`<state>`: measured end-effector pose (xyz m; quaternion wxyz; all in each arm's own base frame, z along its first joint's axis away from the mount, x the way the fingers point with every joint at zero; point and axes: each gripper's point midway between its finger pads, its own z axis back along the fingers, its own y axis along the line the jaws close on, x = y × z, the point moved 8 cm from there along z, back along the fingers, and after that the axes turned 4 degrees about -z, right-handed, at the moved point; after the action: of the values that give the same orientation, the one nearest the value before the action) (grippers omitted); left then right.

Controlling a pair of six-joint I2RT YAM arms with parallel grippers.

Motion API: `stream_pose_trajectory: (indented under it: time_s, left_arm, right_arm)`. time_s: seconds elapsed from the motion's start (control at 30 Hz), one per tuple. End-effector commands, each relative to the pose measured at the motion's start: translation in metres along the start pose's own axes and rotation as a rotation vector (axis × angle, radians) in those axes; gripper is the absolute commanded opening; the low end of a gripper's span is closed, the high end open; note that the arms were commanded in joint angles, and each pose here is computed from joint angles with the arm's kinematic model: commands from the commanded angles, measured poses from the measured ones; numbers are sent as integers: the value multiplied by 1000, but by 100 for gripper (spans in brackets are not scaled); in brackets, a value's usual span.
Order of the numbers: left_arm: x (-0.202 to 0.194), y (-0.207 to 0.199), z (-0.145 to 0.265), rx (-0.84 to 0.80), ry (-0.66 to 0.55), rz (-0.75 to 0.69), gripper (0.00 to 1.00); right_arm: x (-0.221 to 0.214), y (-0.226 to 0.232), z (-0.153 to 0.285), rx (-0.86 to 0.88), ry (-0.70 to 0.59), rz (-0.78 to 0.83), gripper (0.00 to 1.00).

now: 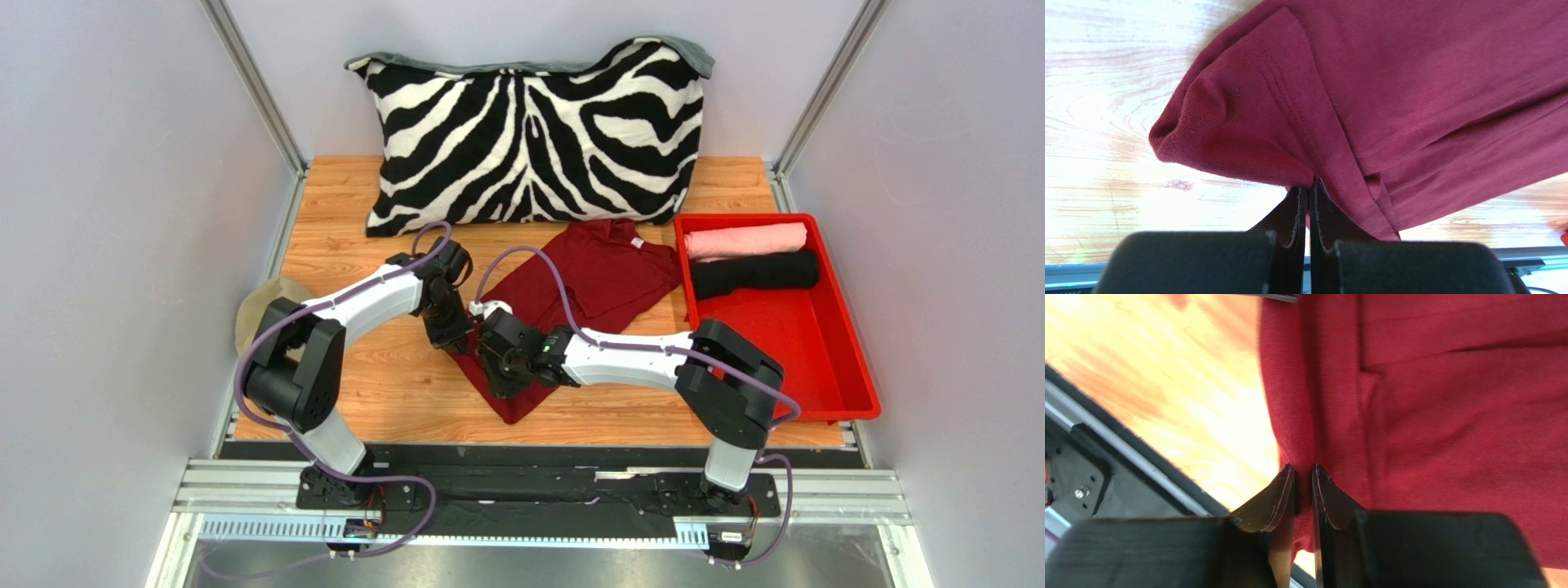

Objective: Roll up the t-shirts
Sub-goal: Roll the T-shirt to the center of the board.

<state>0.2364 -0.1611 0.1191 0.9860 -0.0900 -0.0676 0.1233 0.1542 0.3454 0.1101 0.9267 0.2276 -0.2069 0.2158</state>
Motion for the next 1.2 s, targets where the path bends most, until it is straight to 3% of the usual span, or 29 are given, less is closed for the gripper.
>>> stream_pose_trajectory:
  time_s: [0.0, 0.3, 0.47, 0.63, 0.77, 0.87, 1.17]
  left_arm:
    - [13, -11, 8, -37, -50, -44, 5]
    - [16, -16, 22, -118, -106, -117, 39]
    - [12, -17, 43, -232, -205, -144, 45]
    - [-2, -8, 53, -308, -247, -122, 42]
    - [-17, 5, 35, -355, -212, -68, 24]
    - [-18, 2, 27, -421, -211, -57, 17]
    - [-7, -11, 0, -462, -179, -43, 10]
  right_arm:
    - [10, -10, 1, 37, -28, -79, 16]
    - [13, -29, -5, 164, 27, -204, 14]
    - [12, -36, -10, 213, 46, -255, 14]
    - [10, -40, -13, 244, 59, -306, 13]
    - [6, -45, -15, 254, 63, -344, 13]
    - [3, -48, -16, 254, 67, -362, 13]
    - [-2, -53, -12, 233, 62, -388, 13]
